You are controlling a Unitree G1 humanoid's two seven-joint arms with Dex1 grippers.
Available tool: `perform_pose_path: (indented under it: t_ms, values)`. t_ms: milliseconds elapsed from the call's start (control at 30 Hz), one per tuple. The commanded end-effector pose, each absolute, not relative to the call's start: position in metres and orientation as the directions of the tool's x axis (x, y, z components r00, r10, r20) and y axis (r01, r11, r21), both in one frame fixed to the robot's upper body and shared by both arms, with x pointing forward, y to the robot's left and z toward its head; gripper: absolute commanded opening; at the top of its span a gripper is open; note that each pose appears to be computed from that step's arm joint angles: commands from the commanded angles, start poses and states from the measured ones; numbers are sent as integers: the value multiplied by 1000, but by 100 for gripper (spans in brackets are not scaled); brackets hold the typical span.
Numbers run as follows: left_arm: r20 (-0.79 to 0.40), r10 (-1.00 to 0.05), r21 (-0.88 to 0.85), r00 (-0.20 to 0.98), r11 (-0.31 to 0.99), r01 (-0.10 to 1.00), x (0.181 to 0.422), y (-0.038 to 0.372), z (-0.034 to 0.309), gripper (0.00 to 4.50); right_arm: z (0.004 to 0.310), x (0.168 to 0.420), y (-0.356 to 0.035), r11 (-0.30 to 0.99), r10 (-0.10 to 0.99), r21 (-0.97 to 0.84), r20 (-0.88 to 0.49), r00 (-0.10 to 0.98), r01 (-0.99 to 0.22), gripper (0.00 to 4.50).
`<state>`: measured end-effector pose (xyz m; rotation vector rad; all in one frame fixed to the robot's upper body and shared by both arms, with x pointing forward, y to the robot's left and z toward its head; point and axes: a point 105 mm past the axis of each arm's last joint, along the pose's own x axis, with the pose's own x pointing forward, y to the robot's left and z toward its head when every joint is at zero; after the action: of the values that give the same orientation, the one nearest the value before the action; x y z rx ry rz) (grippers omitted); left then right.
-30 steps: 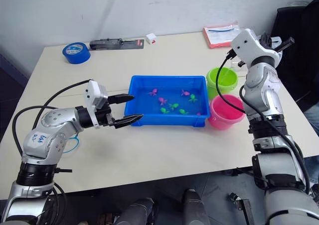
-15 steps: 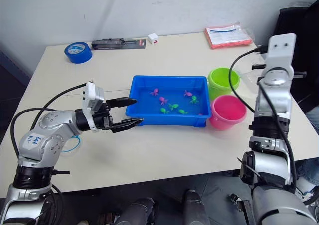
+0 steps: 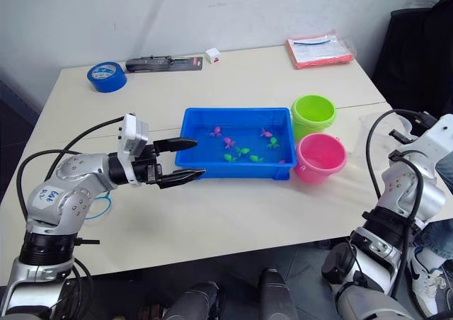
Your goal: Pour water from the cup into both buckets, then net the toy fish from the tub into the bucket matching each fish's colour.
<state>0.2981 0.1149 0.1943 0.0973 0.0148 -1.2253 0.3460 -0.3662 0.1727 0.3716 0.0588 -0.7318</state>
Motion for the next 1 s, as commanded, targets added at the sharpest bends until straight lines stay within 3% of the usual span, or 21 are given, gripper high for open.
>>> perform_pose_path:
  t_ms: [33,333,533,800,1000]
  values:
    - [-56,-947,93,315,309,947,292,113,202,450,169,344,-369,646,-655,379,-171,736,663,68]
    - [-69,-945,93,318,311,946,290,115,201,450,147,346,-365,666,-642,309,-224,733,679,68]
    - [-74,-945,90,318,312,946,291,115,200,450,140,332,-360,707,-619,240,-245,746,665,68]
    - [-73,-951,90,301,295,951,294,111,199,450,130,323,-350,736,-581,208,-297,758,645,448]
    - [-69,-954,93,293,286,954,296,109,199,450,132,306,-344,814,-538,33,-336,773,580,448]
